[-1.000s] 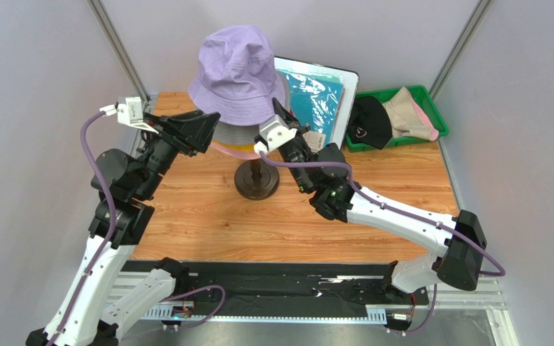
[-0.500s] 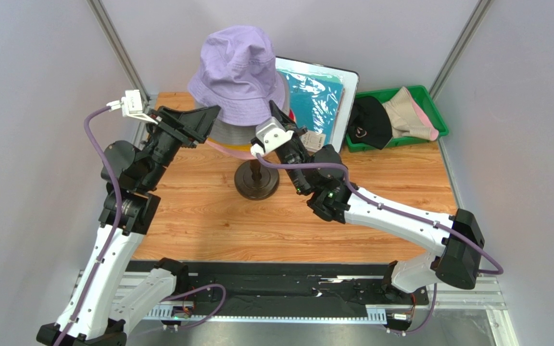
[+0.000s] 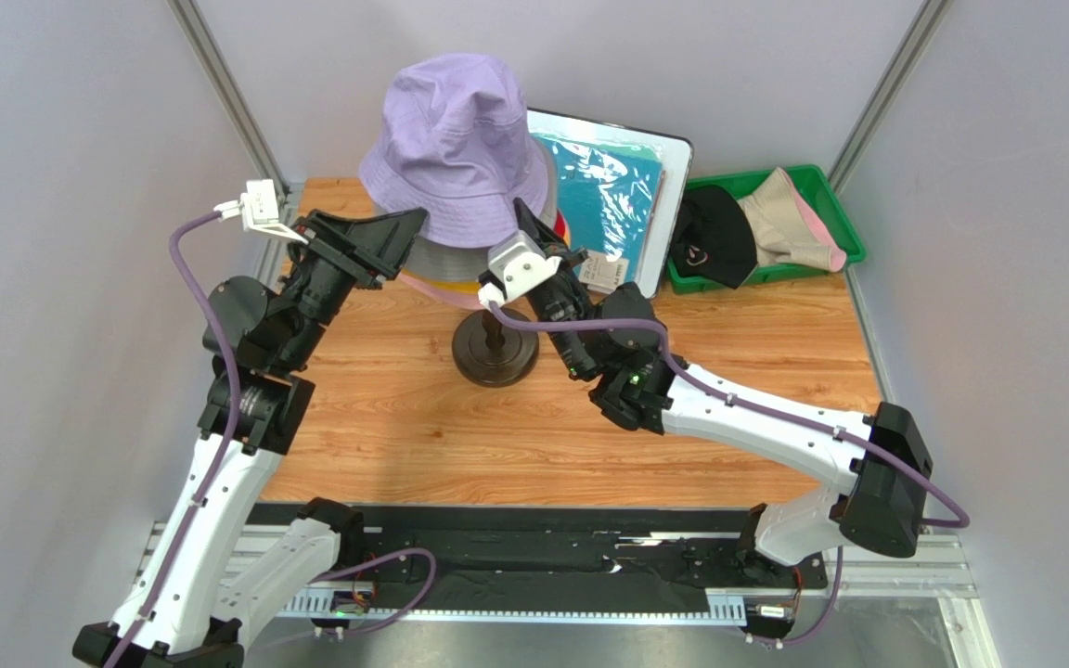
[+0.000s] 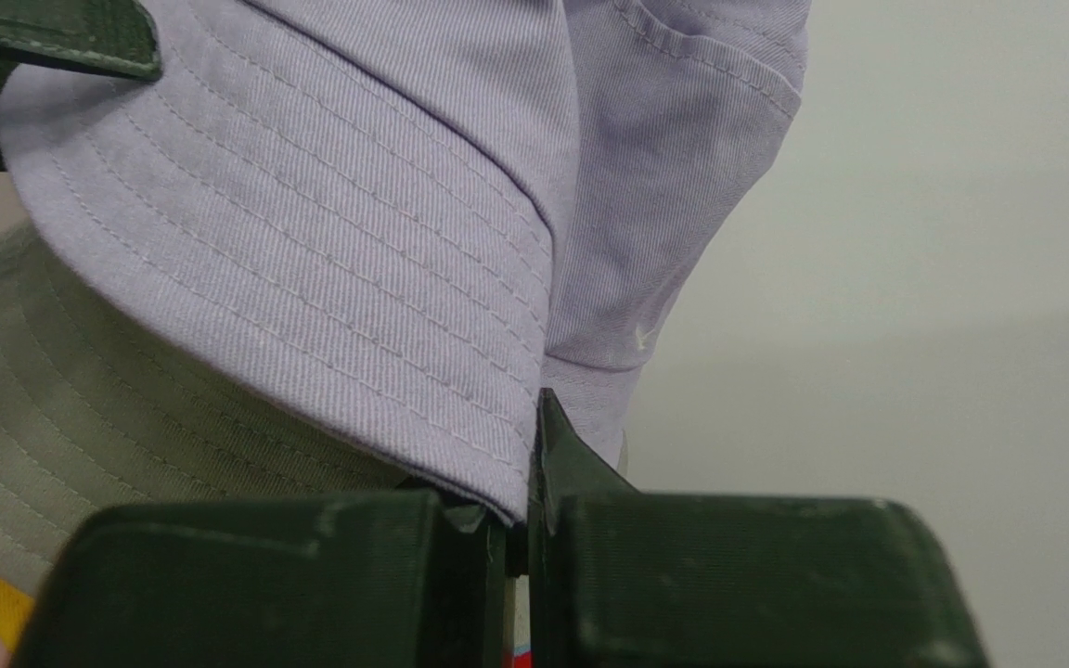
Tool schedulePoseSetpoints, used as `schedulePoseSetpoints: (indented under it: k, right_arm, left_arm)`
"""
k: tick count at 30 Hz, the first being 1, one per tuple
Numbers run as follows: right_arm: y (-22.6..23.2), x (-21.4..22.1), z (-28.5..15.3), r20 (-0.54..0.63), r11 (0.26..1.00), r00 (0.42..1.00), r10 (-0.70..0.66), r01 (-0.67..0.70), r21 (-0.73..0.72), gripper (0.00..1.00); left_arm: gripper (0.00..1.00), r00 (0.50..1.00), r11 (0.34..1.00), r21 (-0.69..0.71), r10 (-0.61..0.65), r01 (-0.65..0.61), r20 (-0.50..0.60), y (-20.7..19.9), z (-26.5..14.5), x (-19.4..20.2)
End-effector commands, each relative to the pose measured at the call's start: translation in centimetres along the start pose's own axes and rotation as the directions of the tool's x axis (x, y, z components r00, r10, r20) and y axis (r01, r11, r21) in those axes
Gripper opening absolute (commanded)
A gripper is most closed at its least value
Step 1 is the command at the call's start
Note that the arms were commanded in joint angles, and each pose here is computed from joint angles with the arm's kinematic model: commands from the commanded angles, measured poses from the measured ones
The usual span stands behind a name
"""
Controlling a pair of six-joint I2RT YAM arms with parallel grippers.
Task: Stack the hats
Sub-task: Stack the hat on the hat.
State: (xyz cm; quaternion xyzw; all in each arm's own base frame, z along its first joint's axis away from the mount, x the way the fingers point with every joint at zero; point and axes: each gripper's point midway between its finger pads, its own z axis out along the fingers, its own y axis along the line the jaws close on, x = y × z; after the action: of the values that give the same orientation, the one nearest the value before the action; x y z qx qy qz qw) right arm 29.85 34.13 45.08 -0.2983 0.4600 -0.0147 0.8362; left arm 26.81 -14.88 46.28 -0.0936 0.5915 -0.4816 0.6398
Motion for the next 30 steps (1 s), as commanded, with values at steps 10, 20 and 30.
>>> schedulePoseSetpoints:
  k: [10,20,30]
  right_arm:
    - [2.4,0.5,-0.3,-0.011,0.999,1.000,0.012,-0.012,-0.045,0.00]
    - [3.3,0.9,-0.8,-0.026,0.998,1.000,0.017,-0.018,-0.065,0.00]
    - [3.1,2.3,-1.2,-0.077,0.999,0.997,0.000,-0.003,-0.038,0.00]
  left_arm:
    - [0.35,0.979,0.993,0.085,-0.092,0.078,0.183,-1.2,-0.3,-3.0]
    - [0.00,0.955,0.992,0.076,-0.121,0.105,0.270,0.3,-1.4,-3.4]
    - [0.00,0.976,0.982,-0.176,-0.031,0.070,0.214,6.7,-2.4,-0.3]
